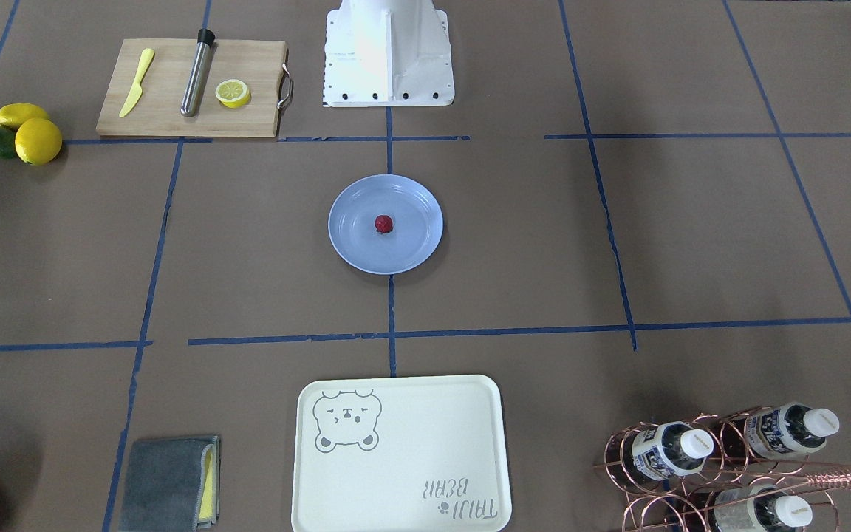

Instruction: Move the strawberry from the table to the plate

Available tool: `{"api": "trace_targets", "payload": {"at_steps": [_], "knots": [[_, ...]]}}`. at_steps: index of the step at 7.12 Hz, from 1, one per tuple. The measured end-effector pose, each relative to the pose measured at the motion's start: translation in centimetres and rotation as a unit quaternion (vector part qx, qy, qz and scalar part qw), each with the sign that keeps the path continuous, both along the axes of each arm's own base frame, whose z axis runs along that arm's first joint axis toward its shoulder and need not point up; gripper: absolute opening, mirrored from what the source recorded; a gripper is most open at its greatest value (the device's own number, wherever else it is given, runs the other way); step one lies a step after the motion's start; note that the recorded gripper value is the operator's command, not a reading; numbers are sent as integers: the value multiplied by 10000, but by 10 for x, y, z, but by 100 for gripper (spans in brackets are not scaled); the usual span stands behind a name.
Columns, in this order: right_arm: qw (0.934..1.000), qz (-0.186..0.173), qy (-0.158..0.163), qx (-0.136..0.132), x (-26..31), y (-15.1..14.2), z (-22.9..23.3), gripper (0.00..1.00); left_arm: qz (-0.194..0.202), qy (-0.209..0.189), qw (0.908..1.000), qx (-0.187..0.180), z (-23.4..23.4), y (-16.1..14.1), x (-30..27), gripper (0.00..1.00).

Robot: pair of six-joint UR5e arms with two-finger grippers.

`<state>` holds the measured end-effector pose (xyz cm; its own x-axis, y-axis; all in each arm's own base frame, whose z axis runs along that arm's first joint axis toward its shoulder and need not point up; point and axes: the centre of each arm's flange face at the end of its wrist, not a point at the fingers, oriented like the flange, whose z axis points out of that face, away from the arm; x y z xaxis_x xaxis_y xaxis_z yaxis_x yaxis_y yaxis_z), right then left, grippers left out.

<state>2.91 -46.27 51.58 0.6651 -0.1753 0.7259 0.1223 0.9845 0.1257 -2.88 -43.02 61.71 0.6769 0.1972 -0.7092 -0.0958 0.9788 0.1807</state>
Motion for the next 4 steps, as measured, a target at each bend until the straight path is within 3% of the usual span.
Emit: {"api": "trace_targets", "payload": {"at_steps": [4], "knots": [[9994, -312, 145, 52, 2, 2, 23, 100, -25, -25, 9999, -156, -6, 6, -13, 100]]}}
